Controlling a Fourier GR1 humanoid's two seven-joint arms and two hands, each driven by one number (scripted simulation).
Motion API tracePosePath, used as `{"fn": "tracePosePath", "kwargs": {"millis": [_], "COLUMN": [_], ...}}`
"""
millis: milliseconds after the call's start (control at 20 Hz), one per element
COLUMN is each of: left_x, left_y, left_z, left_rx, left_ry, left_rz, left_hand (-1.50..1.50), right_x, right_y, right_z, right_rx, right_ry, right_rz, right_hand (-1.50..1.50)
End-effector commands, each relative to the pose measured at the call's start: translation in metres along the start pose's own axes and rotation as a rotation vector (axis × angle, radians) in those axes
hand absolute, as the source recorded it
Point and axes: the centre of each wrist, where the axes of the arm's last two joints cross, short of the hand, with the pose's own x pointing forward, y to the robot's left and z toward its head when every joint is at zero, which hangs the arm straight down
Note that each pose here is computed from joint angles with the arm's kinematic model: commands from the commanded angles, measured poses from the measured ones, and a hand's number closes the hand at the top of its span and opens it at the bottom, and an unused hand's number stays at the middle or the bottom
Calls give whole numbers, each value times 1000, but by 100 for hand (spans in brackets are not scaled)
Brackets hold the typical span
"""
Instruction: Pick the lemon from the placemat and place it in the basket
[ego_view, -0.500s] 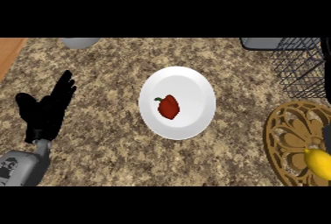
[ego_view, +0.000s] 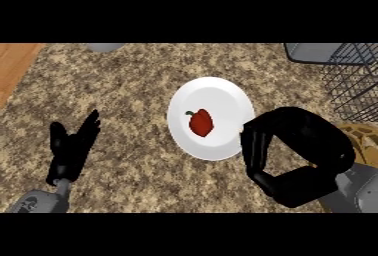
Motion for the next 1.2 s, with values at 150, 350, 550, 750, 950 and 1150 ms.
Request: {"fn": "tracePosePath", "kwargs": {"millis": [150, 350, 550, 750, 950, 1150], "left_x": [-62, -72, -72, -71, -65, -63], "left_y": [14, 17, 14, 18, 26, 10], "left_z": [31, 38, 42, 37, 40, 38], "left_rx": [47, 66, 57, 41, 44, 30], "left_ry": [207, 215, 200, 190, 197, 178], "left_rz": [23, 44, 45, 37, 27, 21], "left_hand": [0, 0, 0, 0, 0, 0], "right_x": [17, 81, 146, 191, 240, 258], "right_y": [42, 3, -28, -47, -61, -54], "right_z": [61, 64, 66, 72, 80, 70], "right_rx": [489, 454, 368, 429, 496, 620], "right_ry": [28, 73, 58, 96, 171, 364], "right_rz": [-19, 443, 783, 945, 1027, 1082], "right_hand": [-150, -150, -150, -150, -150, -150]}}
